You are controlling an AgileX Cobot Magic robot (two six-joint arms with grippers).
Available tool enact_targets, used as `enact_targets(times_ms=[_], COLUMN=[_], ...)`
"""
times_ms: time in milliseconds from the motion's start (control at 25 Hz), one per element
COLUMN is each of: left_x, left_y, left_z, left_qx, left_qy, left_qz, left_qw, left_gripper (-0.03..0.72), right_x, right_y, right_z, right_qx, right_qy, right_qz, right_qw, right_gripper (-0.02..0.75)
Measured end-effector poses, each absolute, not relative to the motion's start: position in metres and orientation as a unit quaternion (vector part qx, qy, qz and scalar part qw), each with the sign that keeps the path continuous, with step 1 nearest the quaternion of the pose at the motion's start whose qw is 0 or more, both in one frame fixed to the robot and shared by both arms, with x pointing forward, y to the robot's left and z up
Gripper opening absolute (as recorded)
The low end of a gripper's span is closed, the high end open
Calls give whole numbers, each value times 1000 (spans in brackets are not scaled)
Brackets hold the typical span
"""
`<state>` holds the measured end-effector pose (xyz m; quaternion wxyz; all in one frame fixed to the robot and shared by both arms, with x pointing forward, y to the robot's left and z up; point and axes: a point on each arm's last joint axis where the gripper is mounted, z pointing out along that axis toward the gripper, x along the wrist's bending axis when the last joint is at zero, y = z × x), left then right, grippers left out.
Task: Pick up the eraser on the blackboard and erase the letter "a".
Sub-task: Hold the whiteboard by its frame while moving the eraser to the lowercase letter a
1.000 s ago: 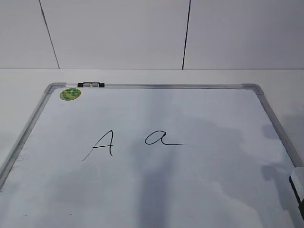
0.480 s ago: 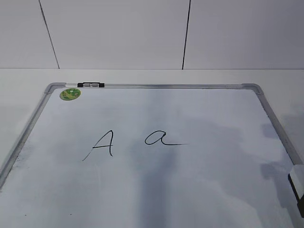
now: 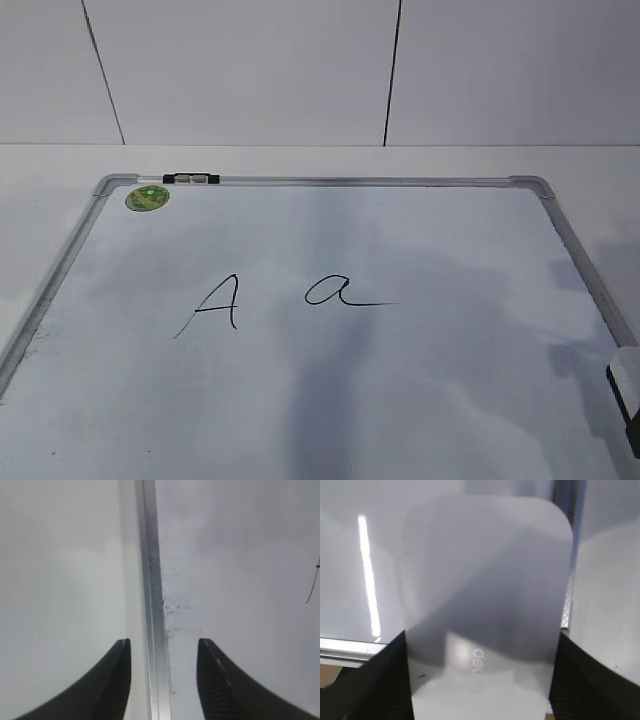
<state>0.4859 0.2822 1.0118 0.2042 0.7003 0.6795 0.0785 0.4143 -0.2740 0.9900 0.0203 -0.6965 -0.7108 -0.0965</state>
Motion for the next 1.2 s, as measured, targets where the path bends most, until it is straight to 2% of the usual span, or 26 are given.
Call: enact_targets(times_ms=[280, 600, 960, 1200], left_x=[531, 562, 572, 574], left_y=[281, 280, 280, 280], left_z=[988, 961, 943, 932], left_qx=[717, 723, 723, 722], left_qy=[677, 679, 682, 684], left_qz=[36, -5, -21, -30], left_qw=[162, 127, 111, 102], left_gripper=[349, 349, 260, 245], right_x=[414, 414, 414, 414], right_y=[-274, -274, -274, -274], right_z=[990, 990, 990, 990], right_qx=[-696, -695, -694, -694], right_qy=[-711, -712, -713, -713], right_qz=[-96, -97, -97, -97], right_qw=[20, 20, 20, 20], right_gripper=[573, 573, 572, 572])
